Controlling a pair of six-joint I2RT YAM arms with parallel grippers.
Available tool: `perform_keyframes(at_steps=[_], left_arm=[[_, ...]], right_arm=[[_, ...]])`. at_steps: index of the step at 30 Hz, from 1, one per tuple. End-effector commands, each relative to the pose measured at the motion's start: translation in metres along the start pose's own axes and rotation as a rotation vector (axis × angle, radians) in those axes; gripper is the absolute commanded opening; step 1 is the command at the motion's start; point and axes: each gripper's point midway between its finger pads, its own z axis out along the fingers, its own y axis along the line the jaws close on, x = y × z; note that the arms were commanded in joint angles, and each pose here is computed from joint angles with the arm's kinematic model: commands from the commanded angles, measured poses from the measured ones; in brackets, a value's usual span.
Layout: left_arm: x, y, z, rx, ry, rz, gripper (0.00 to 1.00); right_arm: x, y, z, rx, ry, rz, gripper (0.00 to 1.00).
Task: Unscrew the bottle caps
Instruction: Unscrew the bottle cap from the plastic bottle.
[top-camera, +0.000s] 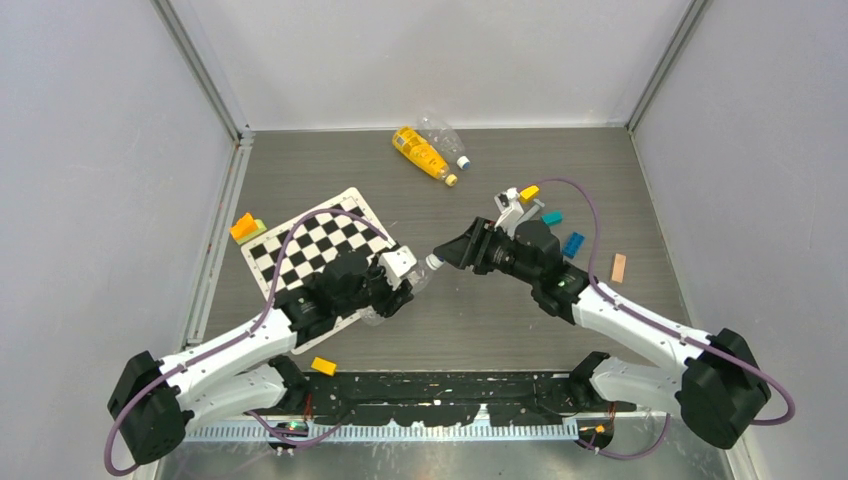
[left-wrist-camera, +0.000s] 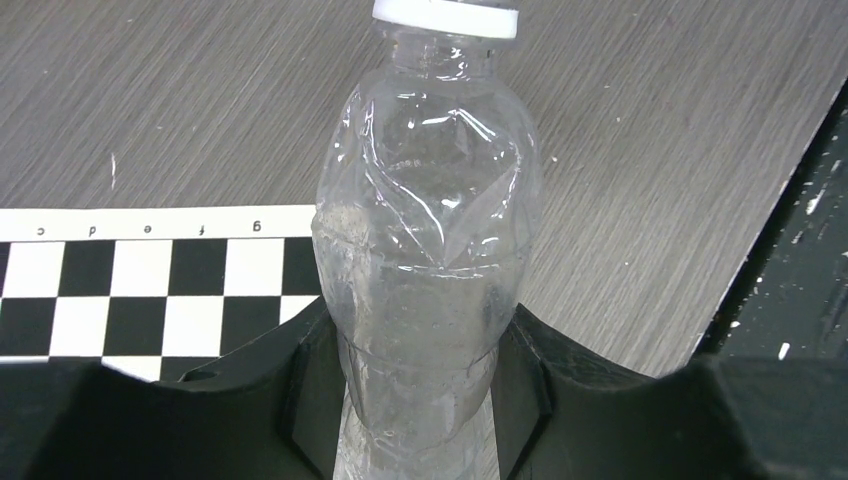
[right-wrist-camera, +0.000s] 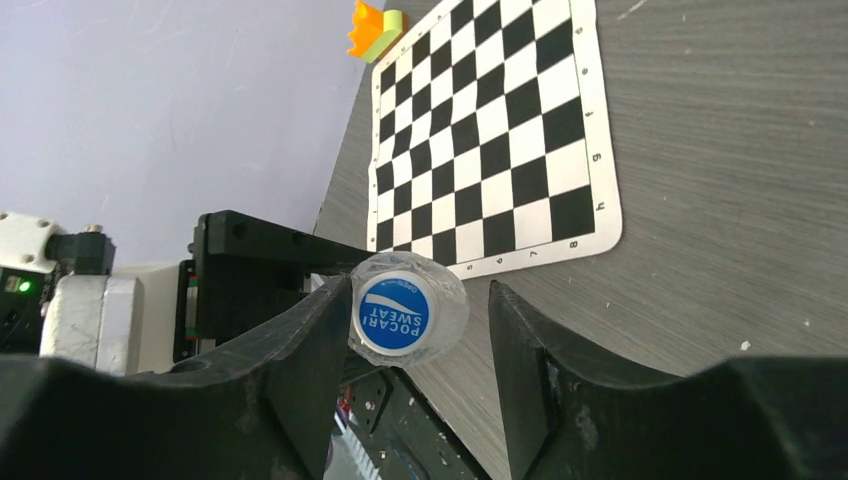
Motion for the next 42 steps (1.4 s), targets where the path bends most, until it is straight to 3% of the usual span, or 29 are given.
perform_keyframes(at_steps=[1,7,11,15,19,23,27,37,42], left_arm=[[-0.014,0.015,-0.001,-0.085,-0.058,0.037,0.03],[-0.012,0.017,0.002,-0.097,-0.049,0.046,0.03],[-0.013,0.017,0.003,-0.094,-0.054,0.053,0.03],[-0.014,0.016,0.004,-0.086,-0.052,0.059,0.03],[-0.014,0.014,0.005,-0.078,-0.051,0.059,0.03],[-0.015,0.015,0.004,-0.083,-0.065,0.06,0.01],[-0.022,0.011,0.002,-0.071,-0.125,0.025,0.0],[-0.04,-0.027,-0.014,0.372,-0.163,-0.224,0.0],[-0.053,-0.049,-0.024,0.57,-0.206,-0.235,0.0]], right_arm=[[-0.013,0.025,0.006,-0.071,-0.01,0.033,0.57],[-0.007,0.022,0.008,-0.067,0.018,0.027,0.55],[-0.006,0.023,0.011,-0.076,0.03,0.033,0.63],[-0.003,0.021,0.017,-0.069,0.047,0.048,0.64],[0.0,0.023,0.022,-0.093,0.066,0.057,0.51],[0.0,0.023,0.023,-0.095,0.066,0.049,0.17],[0.004,0.02,0.014,-0.107,0.058,-0.032,0.02],[0.035,0.019,-0.037,-0.348,-0.019,-0.391,0.0],[0.052,0.007,-0.06,-0.436,-0.111,-0.512,0.0]])
